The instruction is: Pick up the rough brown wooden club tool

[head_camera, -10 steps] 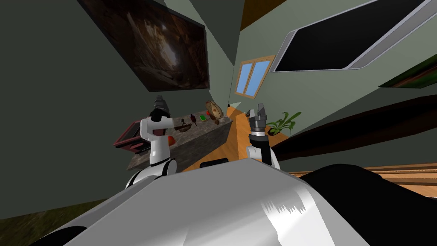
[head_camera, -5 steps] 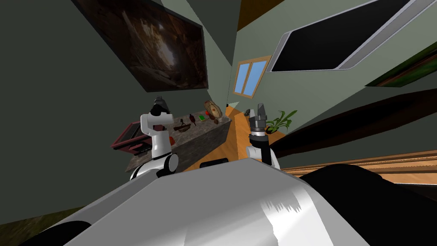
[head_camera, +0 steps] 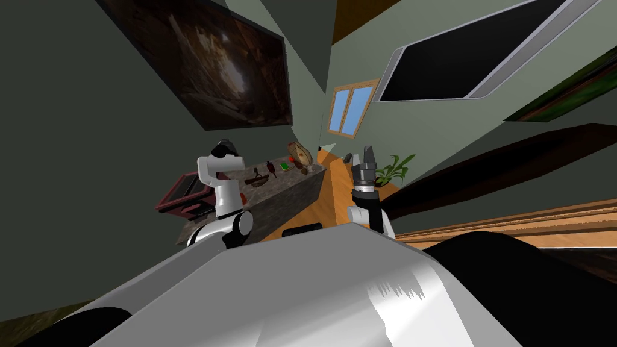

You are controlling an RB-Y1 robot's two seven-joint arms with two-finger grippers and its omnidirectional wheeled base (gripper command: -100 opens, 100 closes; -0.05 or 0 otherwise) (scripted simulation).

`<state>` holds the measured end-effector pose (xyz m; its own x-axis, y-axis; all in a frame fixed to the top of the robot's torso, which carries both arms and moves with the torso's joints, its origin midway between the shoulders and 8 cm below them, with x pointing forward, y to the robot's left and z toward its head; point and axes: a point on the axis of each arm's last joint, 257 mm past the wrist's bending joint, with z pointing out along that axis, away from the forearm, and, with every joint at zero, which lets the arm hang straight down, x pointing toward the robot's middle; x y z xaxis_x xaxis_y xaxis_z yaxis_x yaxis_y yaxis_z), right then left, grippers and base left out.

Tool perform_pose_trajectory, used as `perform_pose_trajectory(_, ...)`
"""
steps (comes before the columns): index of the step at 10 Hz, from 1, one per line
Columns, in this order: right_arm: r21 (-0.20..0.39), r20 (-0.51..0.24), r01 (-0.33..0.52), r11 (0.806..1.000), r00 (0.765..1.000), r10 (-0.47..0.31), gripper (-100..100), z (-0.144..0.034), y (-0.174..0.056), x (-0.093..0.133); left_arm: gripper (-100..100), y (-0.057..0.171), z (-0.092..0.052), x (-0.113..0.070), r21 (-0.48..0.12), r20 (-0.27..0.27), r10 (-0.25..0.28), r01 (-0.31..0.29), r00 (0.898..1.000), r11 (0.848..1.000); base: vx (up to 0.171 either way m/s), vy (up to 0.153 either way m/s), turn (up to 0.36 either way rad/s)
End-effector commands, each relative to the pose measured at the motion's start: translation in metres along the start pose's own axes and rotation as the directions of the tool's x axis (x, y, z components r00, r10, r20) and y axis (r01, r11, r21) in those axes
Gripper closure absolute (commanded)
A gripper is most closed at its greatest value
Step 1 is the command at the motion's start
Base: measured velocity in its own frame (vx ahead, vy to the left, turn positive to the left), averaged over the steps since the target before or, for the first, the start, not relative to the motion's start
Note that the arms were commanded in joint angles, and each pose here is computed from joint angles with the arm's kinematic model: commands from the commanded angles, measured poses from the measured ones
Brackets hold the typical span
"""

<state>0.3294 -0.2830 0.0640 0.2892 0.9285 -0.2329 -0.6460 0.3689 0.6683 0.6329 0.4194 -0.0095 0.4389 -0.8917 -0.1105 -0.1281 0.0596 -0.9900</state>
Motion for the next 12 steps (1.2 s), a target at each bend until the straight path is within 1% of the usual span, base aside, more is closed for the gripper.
perform_pose_trajectory(1, 0.0, 0.0, 0.0, 1.0, 1.0, 0.0, 0, 0.0, 0.0, 0.0, -100, 0.012, 0.004, -0.002, -0.058, 0.012, -0.013, 0.013, 1.0, 0.998, -0.013, 0.029, -0.058)
perform_pose_trajectory(2, 0.0, 0.0, 0.0, 1.0, 1.0, 0.0, 0, 0.0, 0.0, 0.0, -100, 0.014, 0.009, -0.003, -0.094, 0.022, -0.04, 0.042, 0.999, 0.995, -0.012, 0.03, -0.1)
perform_pose_trajectory(3, 0.0, 0.0, 0.0, 1.0, 1.0, 0.0, 0, 0.0, 0.0, 0.0, -100, 0.023, 0.009, -0.003, -0.125, 0.026, -0.038, 0.041, 0.999, 0.991, -0.012, 0.031, -0.052)
perform_pose_trajectory(4, 0.0, 0.0, 0.0, 1.0, 1.0, 0.0, 0, 0.0, 0.0, 0.0, -100, 0.027, 0.008, -0.003, -0.141, 0.029, -0.038, 0.041, 0.999, 0.989, -0.006, 0.016, 0.006)
perform_pose_trajectory(5, 0.0, 0.0, 0.0, 1.0, 1.0, 0.0, 0, 0.0, 0.0, 0.0, -100, 0.034, 0.012, -0.003, -0.19, 0.039, -0.061, 0.067, 0.997, 0.979, -0.005, 0.023, -0.087)
perform_pose_trajectory(6, 0.0, 0.0, 0.0, 1.0, 1.0, 0.0, 0, 0.0, 0.0, 0.0, -100, 0.041, 0.011, -0.003, -0.216, 0.044, -0.06, 0.068, 0.997, 0.974, -0.008, 0.028, -0.055)
perform_pose_trajectory(7, 0.0, 0.0, 0.0, 1.0, 1.0, 0.0, 0, 0.0, 0.0, 0.0, -100, 0.048, 0.014, -0.002, -0.258, 0.052, -0.082, 0.093, 0.995, 0.962, -0.012, 0.036, -0.084)
perform_pose_trajectory(8, 0.0, 0.0, 0.0, 1.0, 1.0, 0.0, 0, 0.0, 0.0, 0.0, -100, 0.055, 0.012, -0.003, -0.287, 0.058, -0.08, 0.093, 0.995, 0.953, -0.008, 0.031, -0.051)
perform_pose_trajectory(9, 0.0, 0.0, 0.0, 1.0, 1.0, 0.0, 0, 0.0, 0.0, 0.0, -100, 0.059, 0.011, -0.003, -0.301, 0.06, -0.079, 0.094, 0.995, 0.949, -0.001, 0.011, 0.006)
perform_pose_trajectory(10, 0.0, 0.0, 0.0, 1.0, 1.0, 0.0, 0, 0.0, 0.0, 0.0, -100, 0.07, 0.012, -0.002, -0.352, 0.07, -0.098, 0.117, 0.993, 0.929, 0.004, 0.023, -0.074)
perform_pose_trajectory(11, 0.0, 0.0, 0.0, 1.0, 1.0, 0.0, 0, 0.0, 0.0, 0.0, -100, 0.076, 0.009, -0.003, -0.378, 0.075, -0.096, 0.117, 0.993, 0.919, 0.001, 0.024, -0.061)
perform_pose_trajectory(12, 0.0, 0.0, 0.0, 1.0, 1.0, 0.0, 0, 0.0, 0.0, 0.0, -100, 0.083, 0.009, -0.003, -0.418, 0.086, -0.116, 0.142, 0.989, 0.897, -0.005, 0.031, -0.063)
